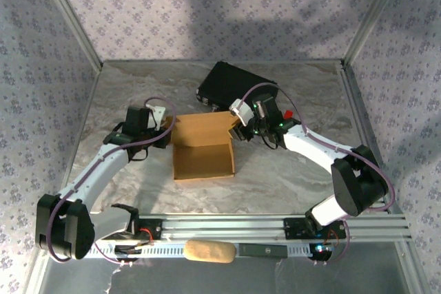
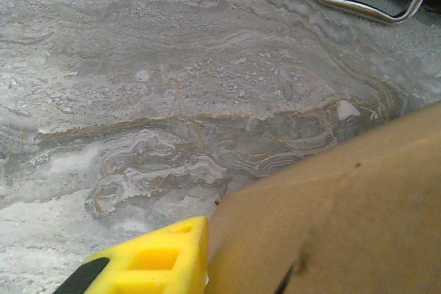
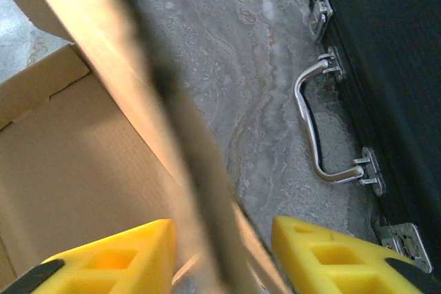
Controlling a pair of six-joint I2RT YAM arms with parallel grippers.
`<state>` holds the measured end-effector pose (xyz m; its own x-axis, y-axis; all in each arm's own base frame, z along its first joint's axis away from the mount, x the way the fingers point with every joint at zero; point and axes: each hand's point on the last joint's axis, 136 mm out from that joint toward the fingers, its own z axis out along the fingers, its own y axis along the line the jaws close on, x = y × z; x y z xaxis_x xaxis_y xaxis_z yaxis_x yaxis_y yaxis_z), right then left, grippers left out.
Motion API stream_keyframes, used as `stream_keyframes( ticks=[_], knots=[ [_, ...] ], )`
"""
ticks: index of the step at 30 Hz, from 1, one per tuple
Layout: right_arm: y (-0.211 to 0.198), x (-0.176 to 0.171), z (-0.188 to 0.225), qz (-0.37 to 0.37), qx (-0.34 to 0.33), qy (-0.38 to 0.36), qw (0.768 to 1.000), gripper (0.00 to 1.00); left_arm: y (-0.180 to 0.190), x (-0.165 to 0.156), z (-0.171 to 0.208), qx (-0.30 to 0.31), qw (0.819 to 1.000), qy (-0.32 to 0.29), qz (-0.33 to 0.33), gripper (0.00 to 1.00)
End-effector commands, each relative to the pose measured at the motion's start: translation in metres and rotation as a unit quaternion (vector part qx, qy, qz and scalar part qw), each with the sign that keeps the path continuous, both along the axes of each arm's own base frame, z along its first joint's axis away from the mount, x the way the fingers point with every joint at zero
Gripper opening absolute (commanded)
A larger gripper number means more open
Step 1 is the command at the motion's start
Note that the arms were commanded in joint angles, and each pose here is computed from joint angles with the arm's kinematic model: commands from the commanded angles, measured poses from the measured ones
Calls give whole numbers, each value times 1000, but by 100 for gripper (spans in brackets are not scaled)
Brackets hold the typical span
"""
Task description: Fold the paper box
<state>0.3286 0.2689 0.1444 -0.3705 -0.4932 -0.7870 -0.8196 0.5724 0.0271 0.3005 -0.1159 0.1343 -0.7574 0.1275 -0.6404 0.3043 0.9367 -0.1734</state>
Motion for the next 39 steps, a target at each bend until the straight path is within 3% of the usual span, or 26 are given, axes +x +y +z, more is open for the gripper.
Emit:
stream_keyframes(
  ticks=[1, 8, 15, 28, 33, 39],
  knots=[
    [2, 0, -8, -13, -8, 7, 1000, 37, -3, 2, -1, -6, 1000, -2, 12, 20],
    [6, -4, -11, -36, -27, 4, 999, 28, -6, 6, 2, -21, 999, -2, 46, 11],
    [3, -5, -8, -74, -49, -3, 996, 31, -6, 9, 6, -37, 996, -3, 81, 1],
    [-4, -9, -10, -86, -39, -3, 996, 34, -9, 9, 6, -9, 995, -20, 101, 0],
    [-4, -6, -11, -90, -42, 0, 995, 26, -8, 9, 9, -3, 994, -23, 107, 0],
    [6, -4, -10, -118, -33, 2, 992, 1, -7, 11, 13, -24, 990, -22, 137, 0]
  ],
)
